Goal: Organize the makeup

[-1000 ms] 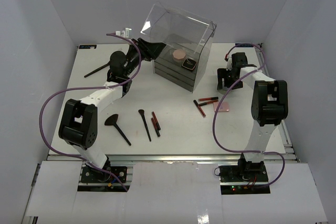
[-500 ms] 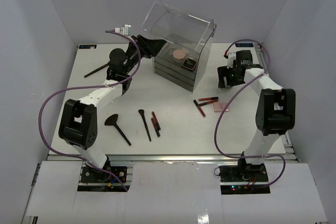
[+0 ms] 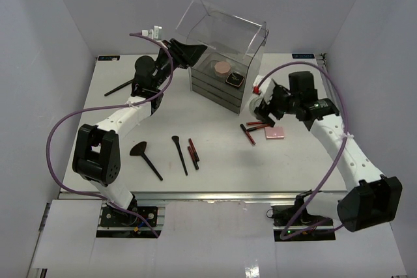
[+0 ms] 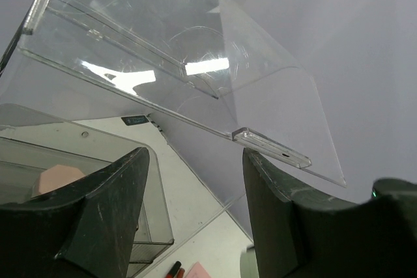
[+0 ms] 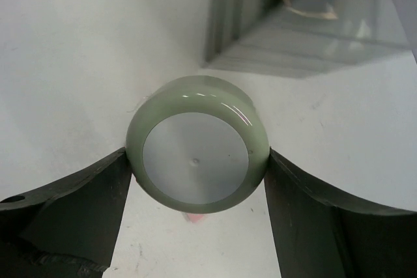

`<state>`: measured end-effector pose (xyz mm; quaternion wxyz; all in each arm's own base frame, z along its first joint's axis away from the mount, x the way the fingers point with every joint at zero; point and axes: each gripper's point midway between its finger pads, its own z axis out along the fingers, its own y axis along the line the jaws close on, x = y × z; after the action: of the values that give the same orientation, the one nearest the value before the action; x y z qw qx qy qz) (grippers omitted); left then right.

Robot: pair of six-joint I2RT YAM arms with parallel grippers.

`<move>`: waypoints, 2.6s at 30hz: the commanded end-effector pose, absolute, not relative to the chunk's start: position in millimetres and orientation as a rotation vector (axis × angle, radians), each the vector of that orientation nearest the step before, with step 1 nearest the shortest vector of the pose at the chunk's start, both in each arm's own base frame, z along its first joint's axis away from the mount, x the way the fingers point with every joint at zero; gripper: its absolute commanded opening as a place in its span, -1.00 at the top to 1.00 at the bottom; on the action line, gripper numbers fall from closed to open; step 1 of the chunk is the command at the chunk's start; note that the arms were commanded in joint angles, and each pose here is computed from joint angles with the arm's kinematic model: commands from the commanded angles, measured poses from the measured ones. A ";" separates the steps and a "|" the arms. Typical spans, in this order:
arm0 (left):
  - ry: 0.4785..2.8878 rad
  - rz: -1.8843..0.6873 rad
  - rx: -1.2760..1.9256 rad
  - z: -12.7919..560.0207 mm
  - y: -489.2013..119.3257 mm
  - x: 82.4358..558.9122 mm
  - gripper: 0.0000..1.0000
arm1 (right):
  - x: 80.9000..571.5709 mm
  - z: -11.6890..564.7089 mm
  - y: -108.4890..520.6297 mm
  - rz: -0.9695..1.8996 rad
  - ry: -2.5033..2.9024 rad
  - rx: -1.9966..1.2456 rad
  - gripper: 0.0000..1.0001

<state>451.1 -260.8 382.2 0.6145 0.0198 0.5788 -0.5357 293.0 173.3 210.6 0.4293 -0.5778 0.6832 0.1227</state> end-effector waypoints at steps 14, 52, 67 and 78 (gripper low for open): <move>1.240 -1.223 0.085 436.1 -253.8 439.9 -0.41 | 356.4 251.0 284.1 -0.467 1.345 -1.613 0.82; 1.247 -1.213 0.094 441.5 -256.5 447.5 -0.41 | 499.1 282.2 255.7 -1.096 1.281 -1.336 -0.85; 1.243 -1.216 0.091 441.7 -256.7 448.4 -0.41 | 457.6 278.0 279.2 -0.817 1.285 -1.487 -0.94; 1.244 -1.214 0.089 442.9 -256.2 447.7 -0.41 | 314.9 229.0 308.7 -0.137 0.991 -1.954 -0.99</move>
<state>453.7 -261.9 411.9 0.6226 0.0297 0.5732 -0.5319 370.0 298.1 261.7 0.4906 -0.7238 0.4459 -0.1913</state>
